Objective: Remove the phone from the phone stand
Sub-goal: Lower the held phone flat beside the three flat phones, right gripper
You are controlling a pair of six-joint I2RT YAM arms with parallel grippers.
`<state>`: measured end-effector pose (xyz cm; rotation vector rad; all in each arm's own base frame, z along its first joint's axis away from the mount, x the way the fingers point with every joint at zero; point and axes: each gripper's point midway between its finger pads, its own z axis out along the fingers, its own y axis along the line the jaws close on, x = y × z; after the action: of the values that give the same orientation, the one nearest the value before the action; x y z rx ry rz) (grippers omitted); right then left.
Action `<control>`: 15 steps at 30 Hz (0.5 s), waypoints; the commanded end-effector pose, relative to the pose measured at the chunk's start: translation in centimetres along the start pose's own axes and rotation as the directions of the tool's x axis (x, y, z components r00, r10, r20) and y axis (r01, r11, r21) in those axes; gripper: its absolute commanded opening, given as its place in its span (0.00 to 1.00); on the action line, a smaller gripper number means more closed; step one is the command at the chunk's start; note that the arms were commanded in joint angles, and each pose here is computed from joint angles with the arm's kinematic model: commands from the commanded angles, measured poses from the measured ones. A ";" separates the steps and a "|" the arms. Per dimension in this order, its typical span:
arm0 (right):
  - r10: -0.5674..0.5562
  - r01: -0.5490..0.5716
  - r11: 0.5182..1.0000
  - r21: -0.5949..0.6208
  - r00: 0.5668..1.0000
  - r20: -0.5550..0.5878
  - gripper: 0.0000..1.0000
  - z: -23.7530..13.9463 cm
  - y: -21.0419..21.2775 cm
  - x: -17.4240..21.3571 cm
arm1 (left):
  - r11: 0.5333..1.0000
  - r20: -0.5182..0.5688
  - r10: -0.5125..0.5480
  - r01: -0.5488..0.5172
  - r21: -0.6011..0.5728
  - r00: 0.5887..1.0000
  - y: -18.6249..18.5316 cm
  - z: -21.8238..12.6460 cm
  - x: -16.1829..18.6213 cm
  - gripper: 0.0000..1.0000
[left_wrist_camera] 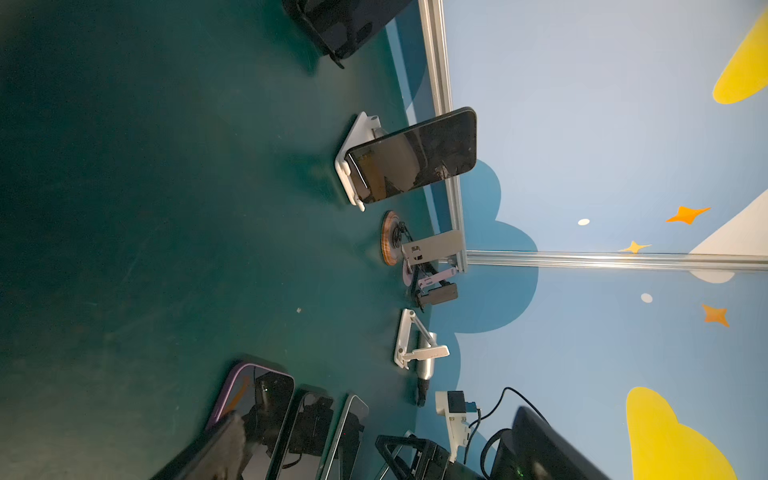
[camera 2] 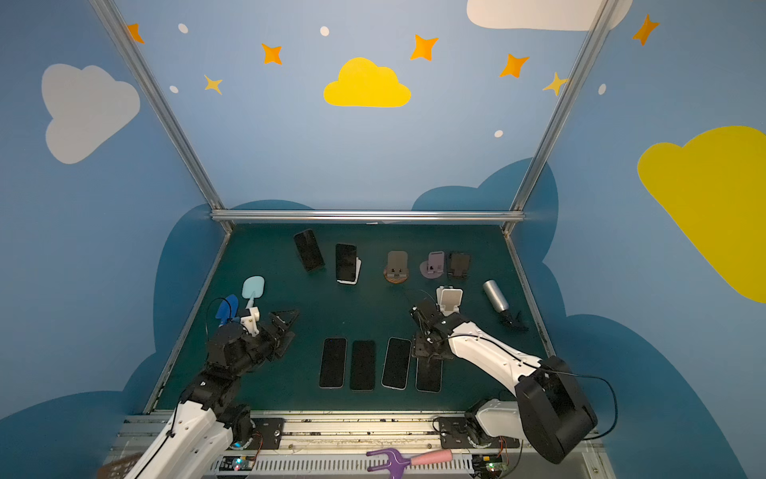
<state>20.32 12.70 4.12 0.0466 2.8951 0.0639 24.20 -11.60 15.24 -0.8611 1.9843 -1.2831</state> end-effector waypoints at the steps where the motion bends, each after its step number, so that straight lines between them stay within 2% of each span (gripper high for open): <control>1: 0.007 -0.007 1.000 0.014 1.000 0.009 0.59 0.3 0.1 -0.2 | 0.999 0.018 0.013 -0.014 0.039 1.000 -1.1 -0.1 -0.3 1.00; 15: 0.070 -0.071 0.996 0.059 0.997 0.025 0.60 2.3 0.2 -0.1 | 0.999 0.026 0.017 -0.018 0.030 1.000 -0.7 -0.4 0.0 1.00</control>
<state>20.84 13.05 2.83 0.1017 2.8894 0.0107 24.11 -11.80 16.18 -0.8324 1.9498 -1.2969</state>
